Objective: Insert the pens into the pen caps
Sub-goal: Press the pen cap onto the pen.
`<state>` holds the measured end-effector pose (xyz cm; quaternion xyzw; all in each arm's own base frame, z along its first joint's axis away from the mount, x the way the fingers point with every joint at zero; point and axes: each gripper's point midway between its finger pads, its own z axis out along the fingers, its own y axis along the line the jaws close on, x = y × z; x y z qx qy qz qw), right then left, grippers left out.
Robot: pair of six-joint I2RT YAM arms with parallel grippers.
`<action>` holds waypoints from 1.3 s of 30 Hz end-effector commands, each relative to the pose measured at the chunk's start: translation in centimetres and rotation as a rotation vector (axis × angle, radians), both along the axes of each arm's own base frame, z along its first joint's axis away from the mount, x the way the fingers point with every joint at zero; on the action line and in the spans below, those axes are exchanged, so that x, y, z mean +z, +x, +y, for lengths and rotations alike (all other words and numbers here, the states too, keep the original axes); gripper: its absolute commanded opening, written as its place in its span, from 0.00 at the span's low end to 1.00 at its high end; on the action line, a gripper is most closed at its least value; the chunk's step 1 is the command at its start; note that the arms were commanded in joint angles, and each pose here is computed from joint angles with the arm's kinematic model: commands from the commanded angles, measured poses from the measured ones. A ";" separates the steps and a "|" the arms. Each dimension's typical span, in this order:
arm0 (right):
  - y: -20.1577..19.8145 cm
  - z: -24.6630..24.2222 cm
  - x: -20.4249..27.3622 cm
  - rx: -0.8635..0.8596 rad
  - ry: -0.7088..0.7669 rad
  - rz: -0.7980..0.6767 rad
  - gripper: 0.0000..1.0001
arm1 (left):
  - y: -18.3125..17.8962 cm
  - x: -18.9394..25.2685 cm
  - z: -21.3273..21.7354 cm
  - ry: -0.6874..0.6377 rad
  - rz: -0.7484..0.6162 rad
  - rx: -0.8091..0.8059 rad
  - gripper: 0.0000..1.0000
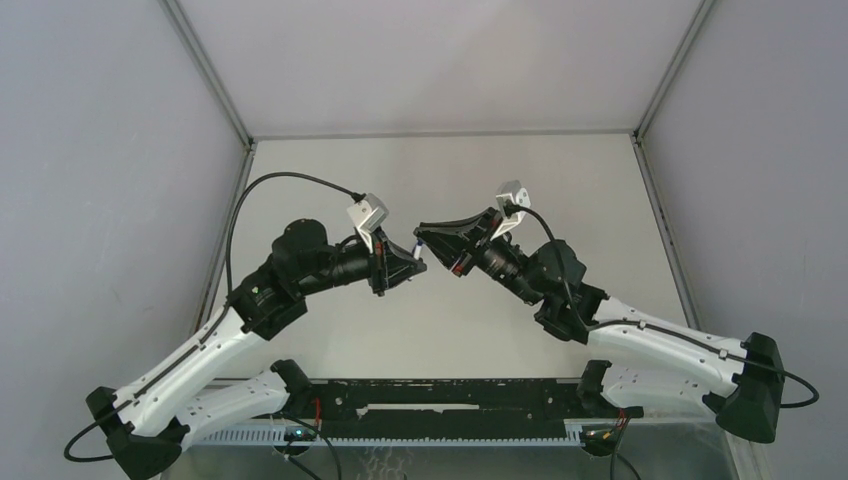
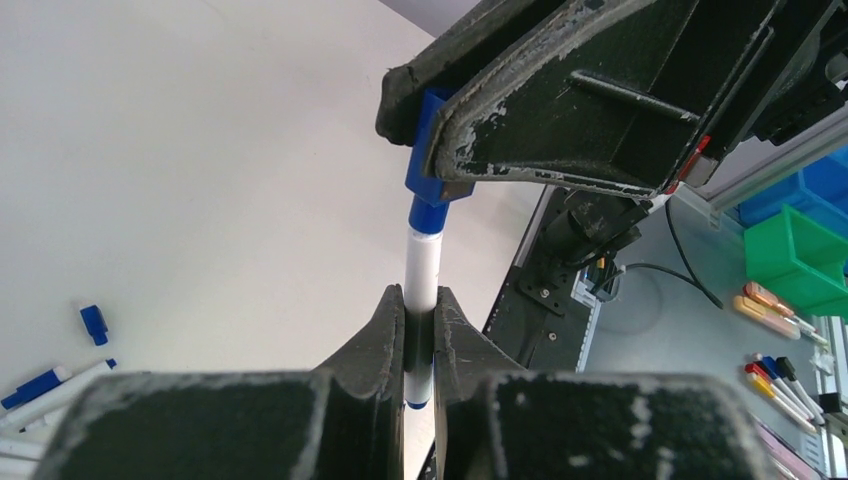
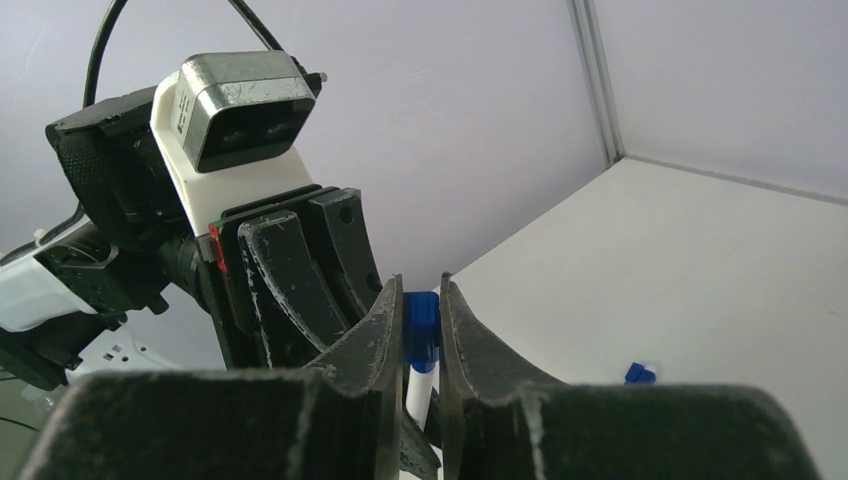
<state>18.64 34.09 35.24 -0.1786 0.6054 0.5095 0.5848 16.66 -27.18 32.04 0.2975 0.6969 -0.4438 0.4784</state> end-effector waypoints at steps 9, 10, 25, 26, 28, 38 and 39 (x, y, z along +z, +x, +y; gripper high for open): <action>-6.8 1.9 -11.7 0.343 -0.379 0.222 0.00 | 1.0 16.6 1.6 -0.447 -0.435 0.058 0.00; -5.9 2.0 -10.0 0.329 -0.346 0.200 0.00 | 0.8 16.0 1.2 -0.430 -0.427 0.033 0.00; -2.7 -0.7 6.2 0.263 -0.038 -0.052 0.29 | 0.9 12.9 0.0 -0.356 -0.380 -0.009 0.00; -2.9 -0.9 6.7 0.268 -0.028 -0.064 0.31 | 0.9 12.9 -0.1 -0.354 -0.379 -0.013 0.00; -3.2 -1.1 7.7 0.277 -0.007 -0.087 0.34 | 0.8 12.7 -0.2 -0.351 -0.376 -0.017 0.00; -3.3 -2.7 8.9 0.222 -0.004 -0.146 0.43 | 0.3 12.4 -0.3 -0.334 -0.380 -0.045 0.00; -3.2 -3.1 9.0 0.211 -0.010 -0.156 0.44 | 0.2 12.4 -0.4 -0.334 -0.383 -0.058 0.00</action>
